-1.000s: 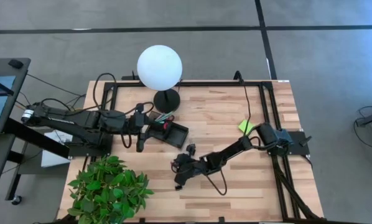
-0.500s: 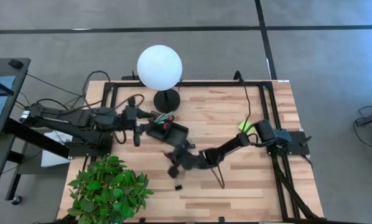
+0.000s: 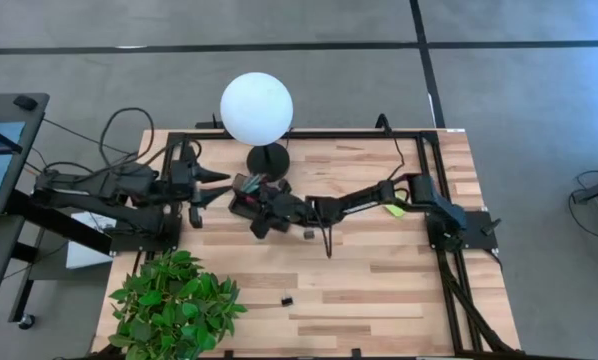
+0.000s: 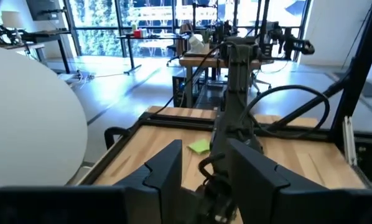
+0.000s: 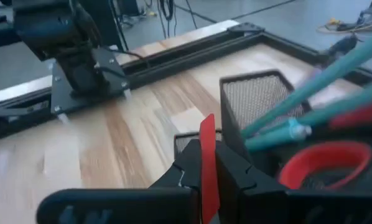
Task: Pick and place office supplies into organizer
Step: Put the red eraser into the black desk organizer
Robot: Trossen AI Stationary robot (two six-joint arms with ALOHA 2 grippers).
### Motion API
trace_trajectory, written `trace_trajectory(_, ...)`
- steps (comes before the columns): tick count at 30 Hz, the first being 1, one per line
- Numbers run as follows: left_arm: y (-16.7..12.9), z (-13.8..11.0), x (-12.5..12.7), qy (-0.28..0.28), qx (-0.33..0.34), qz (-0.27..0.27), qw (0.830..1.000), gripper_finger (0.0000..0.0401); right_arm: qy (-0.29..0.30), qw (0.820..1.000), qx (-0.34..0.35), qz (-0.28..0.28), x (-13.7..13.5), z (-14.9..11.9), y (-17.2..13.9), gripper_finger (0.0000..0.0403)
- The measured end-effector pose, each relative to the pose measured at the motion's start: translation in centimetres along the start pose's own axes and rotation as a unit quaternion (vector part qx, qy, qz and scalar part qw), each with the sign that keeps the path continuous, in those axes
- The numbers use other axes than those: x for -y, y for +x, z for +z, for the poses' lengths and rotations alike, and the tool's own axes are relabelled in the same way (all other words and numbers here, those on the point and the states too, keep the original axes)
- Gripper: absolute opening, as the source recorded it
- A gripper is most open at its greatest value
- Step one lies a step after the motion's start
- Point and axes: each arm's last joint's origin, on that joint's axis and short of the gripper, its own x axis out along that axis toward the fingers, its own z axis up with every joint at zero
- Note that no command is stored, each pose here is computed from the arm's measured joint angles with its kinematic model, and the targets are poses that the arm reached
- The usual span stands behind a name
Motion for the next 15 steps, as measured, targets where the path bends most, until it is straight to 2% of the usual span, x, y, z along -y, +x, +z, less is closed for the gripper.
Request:
trace_trajectory(9,-0.1,-0.5,-0.1,0.022,-0.025,0.001,0.999,0.0118,0.001,1.0,0.014,0.02,-1.7,-0.1,-0.7,0.0019)
trace_trajectory(15,-0.1,-0.6,-0.1,0.024,-0.029,0.001,0.999,0.0118,0.01,1.0,0.023,0.004,-3.0,-1.0,-0.8,0.001)
